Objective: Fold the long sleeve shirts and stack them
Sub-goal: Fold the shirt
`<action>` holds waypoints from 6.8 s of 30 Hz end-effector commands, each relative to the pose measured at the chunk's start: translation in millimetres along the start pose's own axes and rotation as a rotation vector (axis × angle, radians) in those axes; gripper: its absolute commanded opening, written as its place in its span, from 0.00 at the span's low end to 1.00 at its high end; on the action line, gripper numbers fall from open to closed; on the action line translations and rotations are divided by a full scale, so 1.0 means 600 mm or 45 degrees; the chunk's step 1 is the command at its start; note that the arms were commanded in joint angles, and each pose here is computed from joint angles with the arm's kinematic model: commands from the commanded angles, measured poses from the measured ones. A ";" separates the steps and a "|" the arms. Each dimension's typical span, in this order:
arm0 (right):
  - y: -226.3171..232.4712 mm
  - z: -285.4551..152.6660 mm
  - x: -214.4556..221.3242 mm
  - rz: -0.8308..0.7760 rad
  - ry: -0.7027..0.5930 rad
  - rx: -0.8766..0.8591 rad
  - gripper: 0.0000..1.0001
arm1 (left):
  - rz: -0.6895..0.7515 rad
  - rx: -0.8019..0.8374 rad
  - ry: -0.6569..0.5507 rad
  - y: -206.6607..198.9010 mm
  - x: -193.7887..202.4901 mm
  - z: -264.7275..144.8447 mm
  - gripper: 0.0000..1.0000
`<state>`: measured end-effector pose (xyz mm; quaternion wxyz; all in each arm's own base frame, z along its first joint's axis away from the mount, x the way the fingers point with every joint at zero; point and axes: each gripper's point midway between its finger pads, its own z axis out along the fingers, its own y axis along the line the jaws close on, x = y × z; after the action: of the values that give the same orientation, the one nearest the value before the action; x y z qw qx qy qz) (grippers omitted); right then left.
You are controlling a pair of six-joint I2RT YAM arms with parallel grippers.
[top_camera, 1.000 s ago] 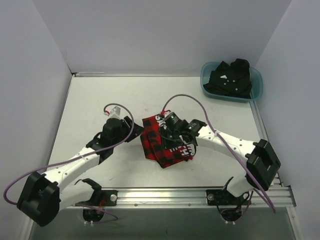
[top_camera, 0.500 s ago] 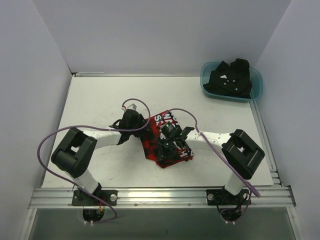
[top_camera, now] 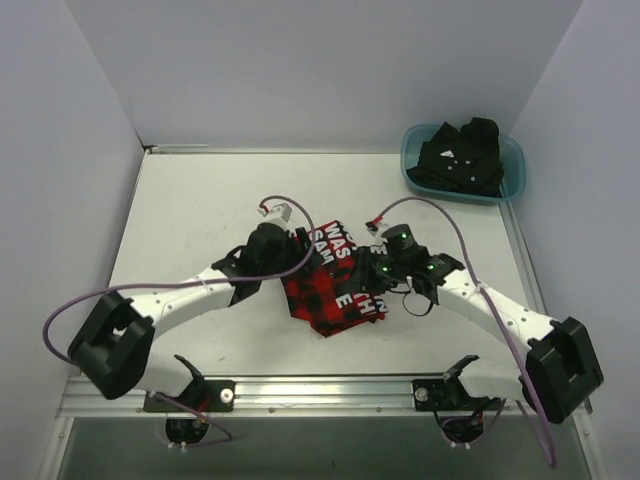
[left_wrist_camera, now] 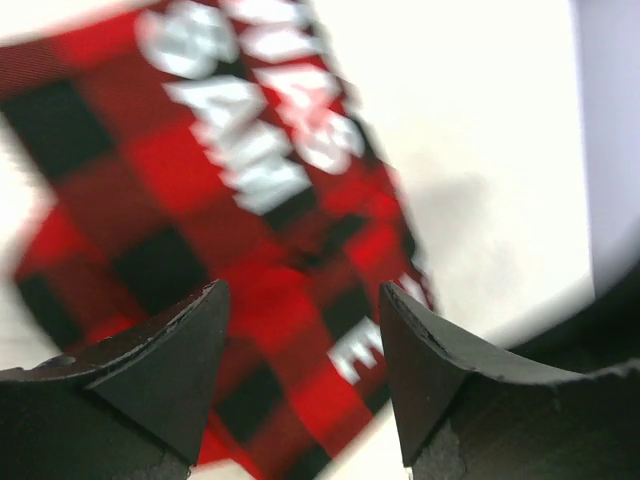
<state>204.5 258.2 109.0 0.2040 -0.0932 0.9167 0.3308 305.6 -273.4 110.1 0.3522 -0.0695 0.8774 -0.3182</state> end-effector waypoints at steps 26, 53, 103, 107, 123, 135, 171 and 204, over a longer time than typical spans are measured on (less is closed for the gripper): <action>-0.193 0.060 0.149 0.812 0.182 -0.111 0.17 | 0.664 -0.010 0.691 0.001 0.338 -0.045 0.43; -0.056 0.065 -0.358 0.441 -0.365 -0.285 0.29 | -0.118 0.226 -0.099 -0.019 -0.135 0.049 0.42; -0.154 0.008 0.121 0.214 0.241 0.374 0.32 | 0.276 -0.546 0.372 0.118 0.176 -0.022 0.58; -0.074 0.060 0.133 0.148 0.266 0.258 0.28 | 0.285 -0.619 0.316 0.153 0.094 -0.003 0.57; -0.074 -0.007 -0.036 -0.010 -0.068 0.388 0.47 | 0.128 -0.548 -0.075 0.080 -0.081 -0.072 0.95; -0.156 -0.082 -0.006 0.130 -0.166 0.425 0.54 | -0.324 -0.300 -0.009 0.041 0.129 -0.030 0.93; -0.171 -0.055 -0.022 0.215 -0.134 0.381 0.54 | -0.083 -0.837 0.191 0.318 0.024 -0.137 0.97; -0.104 0.167 -0.098 0.466 -0.078 0.094 0.15 | 0.004 -0.812 0.059 0.271 -0.101 -0.036 0.80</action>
<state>324.6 269.6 14.6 0.1669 0.1135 0.9206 0.3343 335.7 -112.4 33.9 0.2620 -0.1873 0.9462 -0.0327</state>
